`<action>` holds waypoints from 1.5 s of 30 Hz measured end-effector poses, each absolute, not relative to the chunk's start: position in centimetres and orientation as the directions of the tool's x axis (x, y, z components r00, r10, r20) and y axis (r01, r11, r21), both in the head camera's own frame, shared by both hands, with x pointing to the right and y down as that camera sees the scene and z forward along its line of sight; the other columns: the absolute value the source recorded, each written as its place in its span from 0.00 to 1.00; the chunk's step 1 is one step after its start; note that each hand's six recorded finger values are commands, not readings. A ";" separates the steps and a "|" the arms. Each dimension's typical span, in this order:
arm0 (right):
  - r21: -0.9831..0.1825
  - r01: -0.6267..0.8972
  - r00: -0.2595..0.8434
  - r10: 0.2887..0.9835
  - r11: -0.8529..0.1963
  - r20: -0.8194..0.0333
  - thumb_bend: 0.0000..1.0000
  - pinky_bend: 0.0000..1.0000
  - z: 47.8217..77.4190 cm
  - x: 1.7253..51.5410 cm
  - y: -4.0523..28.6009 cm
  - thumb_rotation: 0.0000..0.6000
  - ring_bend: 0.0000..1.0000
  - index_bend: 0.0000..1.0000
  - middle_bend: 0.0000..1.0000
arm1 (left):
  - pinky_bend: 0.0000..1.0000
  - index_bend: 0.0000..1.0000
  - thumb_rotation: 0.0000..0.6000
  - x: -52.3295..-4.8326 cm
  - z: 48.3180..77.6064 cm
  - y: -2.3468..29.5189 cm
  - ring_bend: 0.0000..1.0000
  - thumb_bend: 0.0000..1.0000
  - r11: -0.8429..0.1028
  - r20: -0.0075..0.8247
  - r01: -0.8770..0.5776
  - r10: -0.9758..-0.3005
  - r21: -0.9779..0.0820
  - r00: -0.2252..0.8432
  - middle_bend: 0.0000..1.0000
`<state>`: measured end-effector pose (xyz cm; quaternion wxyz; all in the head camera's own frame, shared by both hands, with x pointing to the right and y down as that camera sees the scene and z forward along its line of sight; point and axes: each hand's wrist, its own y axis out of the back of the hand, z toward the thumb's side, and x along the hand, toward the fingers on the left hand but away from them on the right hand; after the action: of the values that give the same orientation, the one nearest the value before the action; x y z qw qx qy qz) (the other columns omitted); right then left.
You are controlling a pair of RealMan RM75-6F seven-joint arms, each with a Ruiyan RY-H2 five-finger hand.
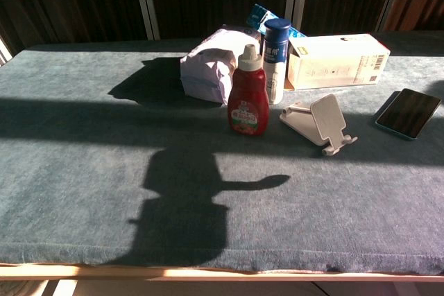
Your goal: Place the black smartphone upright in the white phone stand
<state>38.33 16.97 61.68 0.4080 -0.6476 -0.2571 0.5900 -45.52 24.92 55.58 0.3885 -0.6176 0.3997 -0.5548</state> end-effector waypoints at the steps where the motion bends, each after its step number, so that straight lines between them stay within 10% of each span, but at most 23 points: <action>1: -0.823 -0.168 0.177 0.805 -0.542 -0.566 0.30 0.00 62.2 38.3 16.3 1.00 0.00 0.00 0.00 | 0.04 0.00 1.00 -45.5 55.7 24.9 0.00 0.37 -0.381 0.378 -0.060 -0.924 -0.922 0.064 0.00; 18: -0.506 -0.726 0.080 0.674 -0.466 -0.735 0.30 0.00 71.4 41.3 5.7 1.00 0.00 0.00 0.00 | 0.04 0.00 1.00 -45.3 56.9 24.2 0.00 0.37 -0.404 0.403 -0.036 -0.914 -0.914 0.043 0.00; 45: -0.410 -0.737 0.019 0.590 -0.538 -0.807 0.30 0.00 77.2 38.1 6.0 1.00 0.00 0.12 0.00 | 0.04 0.00 1.00 -44.9 57.3 24.1 0.00 0.37 -0.411 0.409 -0.028 -0.911 -0.911 0.050 0.00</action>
<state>38.11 6.04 77.24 0.4759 -0.5322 0.0690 0.6968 -44.94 24.13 57.30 0.3850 -0.6139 0.3825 -0.5733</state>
